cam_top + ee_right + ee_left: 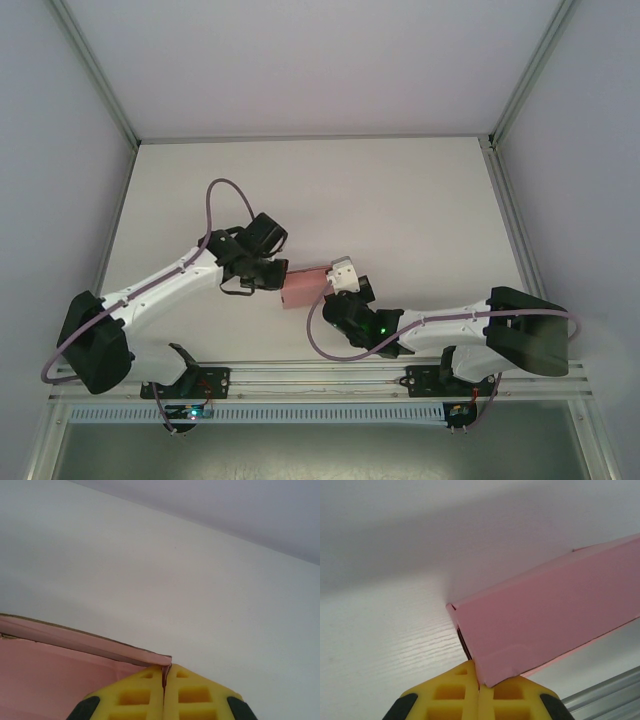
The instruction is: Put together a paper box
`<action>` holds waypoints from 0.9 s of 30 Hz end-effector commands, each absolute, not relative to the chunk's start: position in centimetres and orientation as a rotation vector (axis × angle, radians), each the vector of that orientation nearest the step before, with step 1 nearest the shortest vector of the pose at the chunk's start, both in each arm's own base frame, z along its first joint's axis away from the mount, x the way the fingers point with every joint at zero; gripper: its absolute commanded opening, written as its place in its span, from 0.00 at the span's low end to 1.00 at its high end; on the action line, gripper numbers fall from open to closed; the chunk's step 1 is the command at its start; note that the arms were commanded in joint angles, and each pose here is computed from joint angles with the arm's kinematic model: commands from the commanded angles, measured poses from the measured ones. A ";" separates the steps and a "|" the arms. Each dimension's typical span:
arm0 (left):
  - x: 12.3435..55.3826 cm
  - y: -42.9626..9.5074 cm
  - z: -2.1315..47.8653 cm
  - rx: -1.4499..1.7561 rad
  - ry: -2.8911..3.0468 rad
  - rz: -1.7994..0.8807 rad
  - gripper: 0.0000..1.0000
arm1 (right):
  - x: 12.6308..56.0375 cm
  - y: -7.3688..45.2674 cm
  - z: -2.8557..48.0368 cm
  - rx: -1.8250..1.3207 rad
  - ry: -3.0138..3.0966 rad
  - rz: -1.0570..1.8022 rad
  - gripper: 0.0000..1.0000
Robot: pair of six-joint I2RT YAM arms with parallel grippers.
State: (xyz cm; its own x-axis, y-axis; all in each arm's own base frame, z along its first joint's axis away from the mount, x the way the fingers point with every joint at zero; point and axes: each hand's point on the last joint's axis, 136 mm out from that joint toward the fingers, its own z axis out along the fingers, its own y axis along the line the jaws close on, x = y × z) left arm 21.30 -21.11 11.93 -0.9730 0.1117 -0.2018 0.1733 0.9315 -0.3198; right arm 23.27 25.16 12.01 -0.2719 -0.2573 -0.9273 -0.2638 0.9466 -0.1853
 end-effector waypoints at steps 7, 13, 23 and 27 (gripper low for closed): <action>16.5 -18.5 4.9 0.189 3.115 -0.364 0.00 | 21.4 26.2 8.6 -0.566 1.975 0.125 0.12; 17.3 -19.5 5.0 0.201 3.016 -0.393 0.00 | 20.8 28.1 11.2 -0.562 2.008 0.496 0.57; 18.7 -20.1 6.7 0.204 2.858 -0.412 0.00 | 23.1 24.5 16.2 -0.301 2.033 0.562 0.98; 18.8 -20.0 6.8 0.230 2.847 -0.379 0.00 | 25.2 23.7 14.7 -0.122 2.152 0.715 0.98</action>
